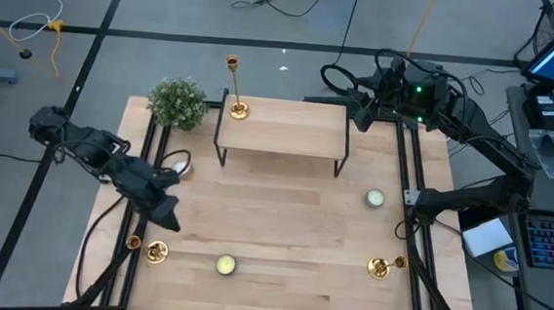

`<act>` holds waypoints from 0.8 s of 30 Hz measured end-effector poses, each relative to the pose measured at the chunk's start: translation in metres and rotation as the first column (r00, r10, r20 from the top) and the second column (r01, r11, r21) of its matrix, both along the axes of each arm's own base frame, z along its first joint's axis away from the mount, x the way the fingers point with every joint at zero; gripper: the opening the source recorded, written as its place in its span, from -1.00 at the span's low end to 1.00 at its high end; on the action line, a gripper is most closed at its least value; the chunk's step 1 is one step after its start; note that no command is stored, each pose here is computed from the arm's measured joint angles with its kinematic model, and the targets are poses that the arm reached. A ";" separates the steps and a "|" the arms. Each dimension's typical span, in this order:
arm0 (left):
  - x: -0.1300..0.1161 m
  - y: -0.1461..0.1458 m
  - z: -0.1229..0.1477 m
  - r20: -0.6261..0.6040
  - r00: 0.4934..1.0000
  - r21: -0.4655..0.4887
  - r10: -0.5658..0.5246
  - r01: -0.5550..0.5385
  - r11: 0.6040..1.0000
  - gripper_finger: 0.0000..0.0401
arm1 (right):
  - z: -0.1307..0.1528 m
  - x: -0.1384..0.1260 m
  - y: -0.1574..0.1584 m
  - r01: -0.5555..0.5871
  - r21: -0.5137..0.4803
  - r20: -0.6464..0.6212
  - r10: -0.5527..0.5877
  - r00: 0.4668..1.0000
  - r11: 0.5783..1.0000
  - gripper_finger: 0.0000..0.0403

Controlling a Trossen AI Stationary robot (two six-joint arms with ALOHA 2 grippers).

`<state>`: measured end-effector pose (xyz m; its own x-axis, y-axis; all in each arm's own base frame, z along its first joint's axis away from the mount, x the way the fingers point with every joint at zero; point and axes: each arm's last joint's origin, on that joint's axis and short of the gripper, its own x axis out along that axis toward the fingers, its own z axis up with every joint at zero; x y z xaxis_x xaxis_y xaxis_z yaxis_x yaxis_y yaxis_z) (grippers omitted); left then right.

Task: Pick & Place candle stick holders
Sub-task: Put the left gold candle holder on the shelf

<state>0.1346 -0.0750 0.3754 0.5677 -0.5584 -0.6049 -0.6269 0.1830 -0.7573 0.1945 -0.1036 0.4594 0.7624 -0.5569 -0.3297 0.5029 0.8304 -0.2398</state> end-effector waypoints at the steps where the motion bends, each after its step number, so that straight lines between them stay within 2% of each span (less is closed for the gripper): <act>1: -0.003 0.000 0.005 -0.010 1.000 -0.014 0.007 -0.007 1.000 0.09 | -0.001 0.000 0.000 0.000 0.002 -0.006 0.000 1.000 1.000 -0.43; 4: -0.009 0.000 0.021 -0.021 0.999 -0.034 0.029 -0.030 0.999 0.09 | -0.002 -0.001 0.000 -0.001 0.007 -0.018 0.001 1.000 1.000 -0.43; 8: -0.019 0.000 0.039 -0.104 0.994 -0.015 0.035 -0.037 0.999 0.09 | -0.002 -0.001 0.000 0.000 0.008 -0.017 0.000 1.000 1.000 -0.43; 10: -0.025 0.000 0.045 -0.199 0.980 0.007 0.022 -0.021 1.000 0.09 | -0.002 -0.001 0.000 0.000 0.008 -0.017 0.000 1.000 1.000 -0.43; 15: -0.038 -0.004 0.051 -0.428 0.904 0.106 0.025 0.023 0.994 0.09 | -0.002 -0.001 0.000 0.000 0.009 -0.017 0.000 1.000 1.000 -0.43; 18: -0.037 -0.012 0.050 -0.425 0.905 0.117 0.005 0.050 0.992 0.09 | -0.002 -0.001 0.000 0.000 0.008 -0.017 0.000 1.000 1.000 -0.43; 24: -0.032 -0.035 0.042 -0.494 0.869 0.152 -0.004 0.091 0.984 0.09 | -0.002 0.000 0.000 0.000 0.009 -0.016 0.000 1.000 1.000 -0.43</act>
<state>0.1023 -0.1103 0.4173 0.1490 -0.4445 -0.8833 -0.8962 0.3168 -0.3106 0.1940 -0.1034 0.4577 0.7567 -0.5541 -0.3470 0.4991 0.8324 -0.2408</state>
